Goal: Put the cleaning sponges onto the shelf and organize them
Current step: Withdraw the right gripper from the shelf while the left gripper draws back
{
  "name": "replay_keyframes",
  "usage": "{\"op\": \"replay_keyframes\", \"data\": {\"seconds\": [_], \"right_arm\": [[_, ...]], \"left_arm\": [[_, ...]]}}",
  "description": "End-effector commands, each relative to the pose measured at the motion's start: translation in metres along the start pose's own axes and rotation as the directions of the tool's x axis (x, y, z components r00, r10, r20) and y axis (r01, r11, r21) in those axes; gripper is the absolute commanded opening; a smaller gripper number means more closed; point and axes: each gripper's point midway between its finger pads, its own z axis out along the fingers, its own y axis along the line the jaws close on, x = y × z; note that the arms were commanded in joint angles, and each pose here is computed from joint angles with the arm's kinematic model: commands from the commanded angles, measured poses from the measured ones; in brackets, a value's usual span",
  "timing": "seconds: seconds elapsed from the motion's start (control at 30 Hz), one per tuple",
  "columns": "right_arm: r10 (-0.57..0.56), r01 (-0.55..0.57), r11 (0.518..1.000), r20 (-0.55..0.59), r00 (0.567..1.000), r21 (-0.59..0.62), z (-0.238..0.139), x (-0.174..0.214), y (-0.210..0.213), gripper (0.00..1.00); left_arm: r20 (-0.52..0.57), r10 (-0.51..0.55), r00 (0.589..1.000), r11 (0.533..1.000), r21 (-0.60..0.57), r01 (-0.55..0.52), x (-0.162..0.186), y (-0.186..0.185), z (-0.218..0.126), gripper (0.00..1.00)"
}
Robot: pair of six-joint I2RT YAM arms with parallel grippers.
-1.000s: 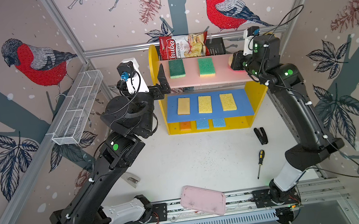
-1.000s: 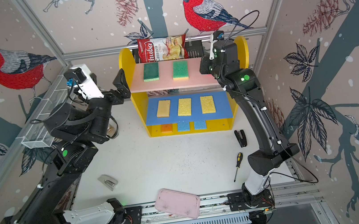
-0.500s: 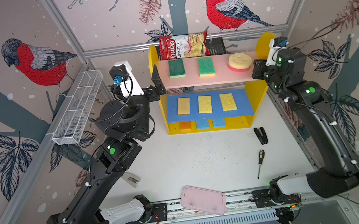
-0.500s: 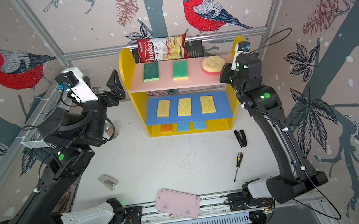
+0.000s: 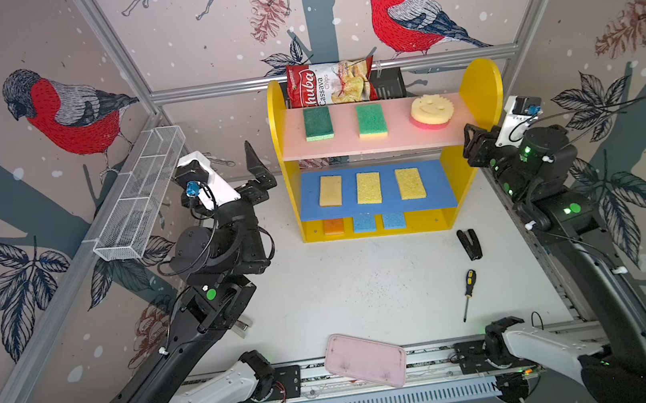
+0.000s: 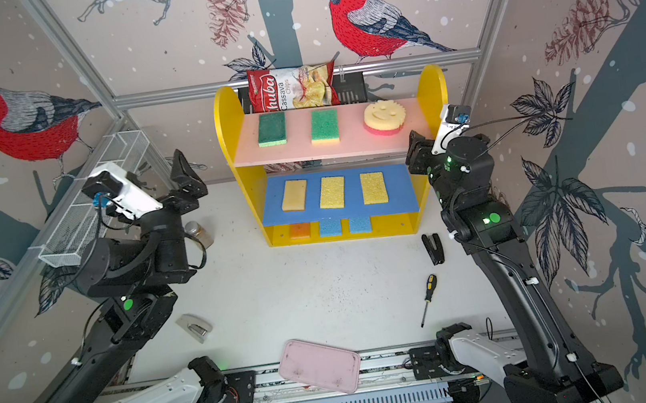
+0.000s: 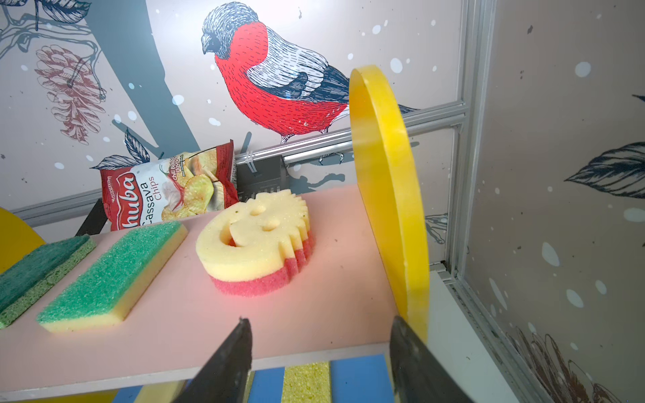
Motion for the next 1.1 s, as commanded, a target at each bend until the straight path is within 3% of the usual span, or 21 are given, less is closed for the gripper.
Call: {"op": "replay_keyframes", "data": {"seconds": [0.0, 0.13, 0.43, 0.73, 1.07], "right_arm": [[0.004, -0.005, 1.000, 0.079, 0.997, 0.010, -0.001, -0.021, -0.002, 0.49], [-0.023, 0.023, 1.000, -0.009, 1.000, 0.011, 0.017, -0.014, 0.003, 0.46], [0.004, -0.008, 1.000, -0.119, 0.993, -0.028, 0.058, 0.000, 0.012, 0.66], [0.072, -0.082, 0.994, -0.131, 0.989, -0.068, 0.080, -0.006, 0.016, 0.73], [0.069, -0.078, 0.996, -0.151, 0.986, -0.054, 0.083, 0.001, 0.012, 0.75]], "left_arm": [[0.047, -0.066, 0.997, 0.997, -0.047, 0.068, -0.016, 0.012, 0.000, 0.98], [0.026, -0.054, 0.998, 0.998, -0.039, 0.055, -0.010, 0.004, 0.006, 0.98], [-0.016, 0.021, 1.000, 1.000, -0.004, -0.021, 0.004, -0.014, 0.019, 0.98], [-0.001, 0.037, 0.999, 0.999, -0.018, -0.037, 0.002, -0.006, 0.022, 0.98], [0.010, 0.029, 1.000, 0.999, -0.046, -0.028, 0.004, 0.004, 0.022, 0.98]]}}
